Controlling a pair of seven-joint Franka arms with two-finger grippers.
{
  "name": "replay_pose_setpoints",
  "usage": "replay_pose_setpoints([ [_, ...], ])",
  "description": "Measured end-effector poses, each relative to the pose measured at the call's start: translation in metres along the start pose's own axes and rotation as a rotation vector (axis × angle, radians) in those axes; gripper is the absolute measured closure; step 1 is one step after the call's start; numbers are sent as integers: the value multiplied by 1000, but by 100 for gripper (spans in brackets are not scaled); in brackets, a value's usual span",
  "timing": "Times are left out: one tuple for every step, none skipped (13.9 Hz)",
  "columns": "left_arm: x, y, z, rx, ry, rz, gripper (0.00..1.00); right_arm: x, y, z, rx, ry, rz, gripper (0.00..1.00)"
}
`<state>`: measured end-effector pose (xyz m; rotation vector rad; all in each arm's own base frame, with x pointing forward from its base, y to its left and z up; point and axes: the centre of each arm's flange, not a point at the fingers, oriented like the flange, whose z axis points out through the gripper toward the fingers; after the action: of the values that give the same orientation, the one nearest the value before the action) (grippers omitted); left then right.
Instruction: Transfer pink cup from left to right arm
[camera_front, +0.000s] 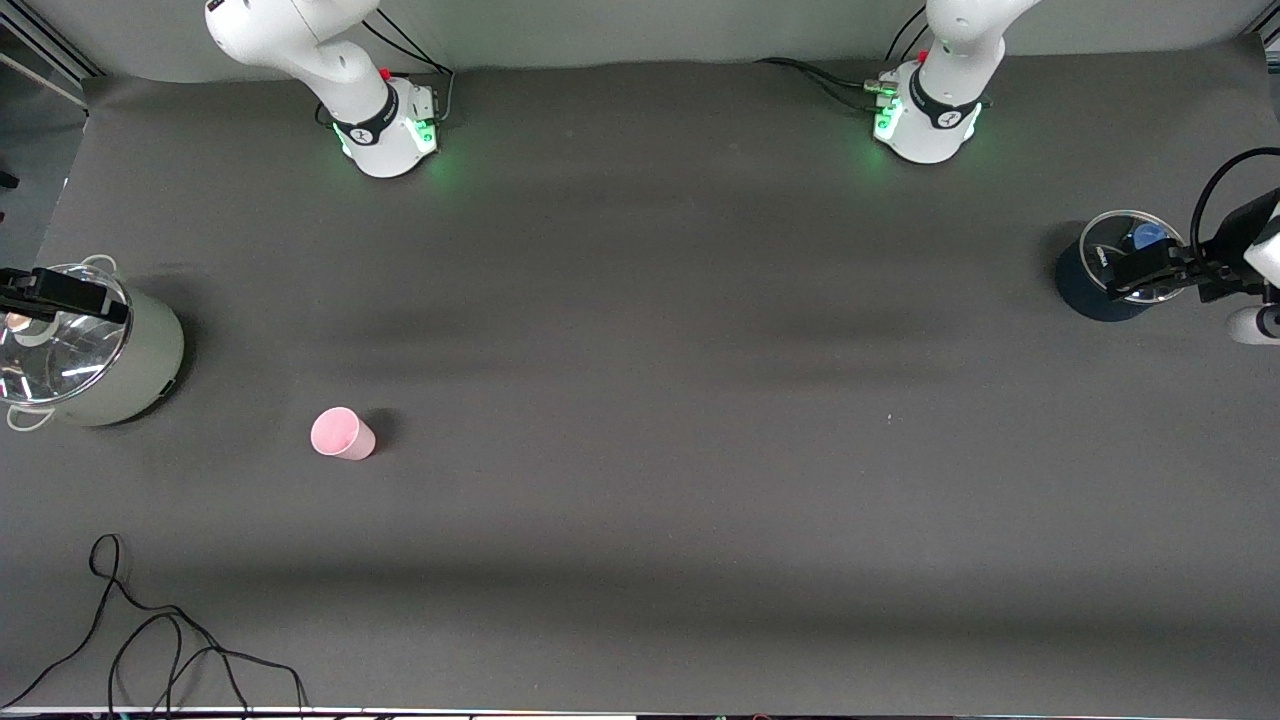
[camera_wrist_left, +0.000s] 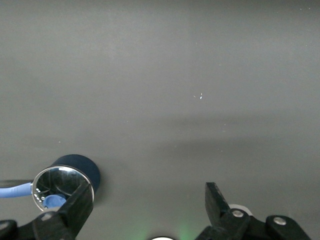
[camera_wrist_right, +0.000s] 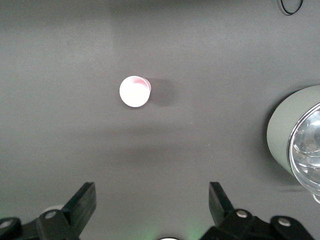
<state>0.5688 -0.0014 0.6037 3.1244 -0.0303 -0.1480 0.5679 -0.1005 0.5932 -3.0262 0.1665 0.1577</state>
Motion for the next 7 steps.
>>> replay_pose_setpoints([
  [-1, 6, -3, 3, 5, 3, 0, 0, 0, 0, 0, 0, 1, 0],
  [-4, 12, -7, 5, 13, 7, 0, 0, 0, 0, 0, 0, 3, 0],
  [-7, 16, -11, 7, 21, 11, 0, 1, 0, 1, 2, -1, 4, 0],
  [-9, 19, -14, 10, 27, 14, 0, 2, 1, 2, -2, -5, 0, 0],
  [-10, 21, -17, 13, 32, 15, 0, 3, 2, 2, -24, -10, -10, 0],
  [-11, 23, -18, 14, 34, 16, 0, 3, 0, 1, -50, -13, -26, 0],
  [-12, 24, -17, 15, 33, 17, 0, 3, -6, 0, -64, -12, -45, 0],
])
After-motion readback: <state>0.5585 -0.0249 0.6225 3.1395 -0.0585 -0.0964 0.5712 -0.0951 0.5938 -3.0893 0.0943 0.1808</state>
